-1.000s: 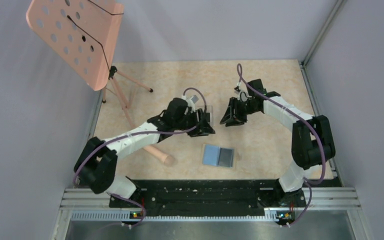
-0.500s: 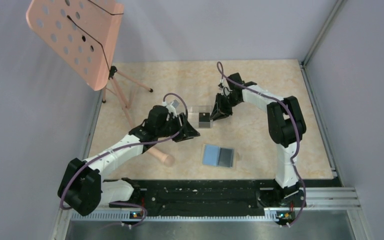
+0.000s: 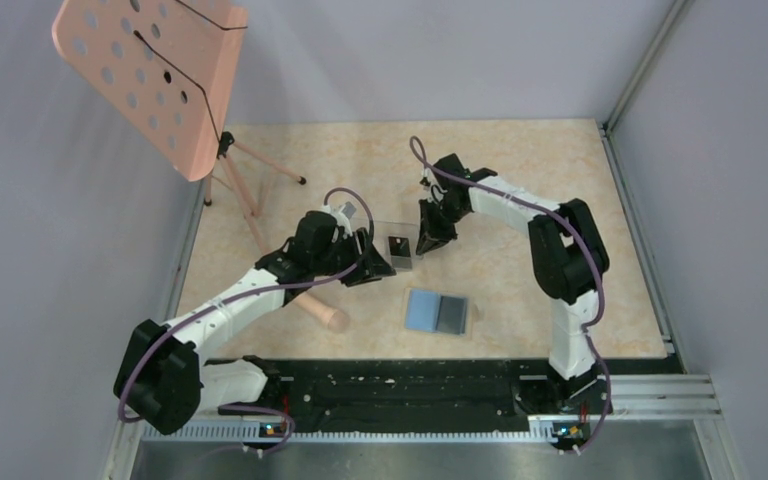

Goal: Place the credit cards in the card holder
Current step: Pick up the credit card from the storage box.

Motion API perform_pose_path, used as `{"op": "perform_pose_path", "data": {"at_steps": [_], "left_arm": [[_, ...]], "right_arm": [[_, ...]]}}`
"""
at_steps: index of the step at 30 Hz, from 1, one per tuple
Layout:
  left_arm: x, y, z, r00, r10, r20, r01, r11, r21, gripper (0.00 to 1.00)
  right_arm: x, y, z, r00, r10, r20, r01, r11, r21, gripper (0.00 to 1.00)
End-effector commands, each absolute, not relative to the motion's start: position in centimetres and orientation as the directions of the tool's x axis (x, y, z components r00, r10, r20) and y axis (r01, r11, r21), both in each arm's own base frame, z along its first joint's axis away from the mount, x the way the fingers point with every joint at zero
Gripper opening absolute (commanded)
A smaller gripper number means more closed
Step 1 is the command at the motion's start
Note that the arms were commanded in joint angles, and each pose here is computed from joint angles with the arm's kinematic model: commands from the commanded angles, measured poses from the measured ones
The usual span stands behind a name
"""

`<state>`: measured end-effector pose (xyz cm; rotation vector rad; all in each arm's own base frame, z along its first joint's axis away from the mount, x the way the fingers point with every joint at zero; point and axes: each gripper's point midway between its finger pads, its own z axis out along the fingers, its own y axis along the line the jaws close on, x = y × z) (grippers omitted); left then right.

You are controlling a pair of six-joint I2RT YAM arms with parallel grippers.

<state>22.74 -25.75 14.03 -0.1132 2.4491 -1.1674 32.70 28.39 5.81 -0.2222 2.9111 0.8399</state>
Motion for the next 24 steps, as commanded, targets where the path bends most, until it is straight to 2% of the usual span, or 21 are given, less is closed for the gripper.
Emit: {"op": "perform_pose_path", "data": {"at_steps": [1,4,8,12,24], "left_arm": [[24.3,-26.2,16.7,-0.876,-0.256,-0.409,0.169,0.633,-0.756,0.53],[24.7,-26.6,17.2,-0.874,-0.26,-0.411,0.173,0.624,-0.762,0.53],[25.5,-27.0,17.2,-0.876,-0.265,-0.404,0.163,0.625,-0.763,0.53],[26.7,-26.8,15.1,-0.889,-0.274,-0.367,0.09,0.681,-0.726,0.53],[29.7,-26.1,6.5,-0.912,-0.296,-0.284,-0.092,0.822,-0.563,0.47]], "right_arm": [[30.9,28.0,7.7,-0.971,-0.146,-0.188,-0.219,0.857,0.467,0.07],[29.8,28.4,8.4,-0.968,-0.156,-0.196,-0.233,0.848,0.475,0.12],[29.0,29.5,9.7,-0.967,-0.138,-0.213,-0.235,0.805,0.545,0.33],[28.6,30.8,11.1,-0.965,-0.104,-0.242,-0.238,0.736,0.633,0.45],[26.7,31.7,10.7,-0.976,-0.067,-0.206,-0.199,0.651,0.733,0.47]]}}
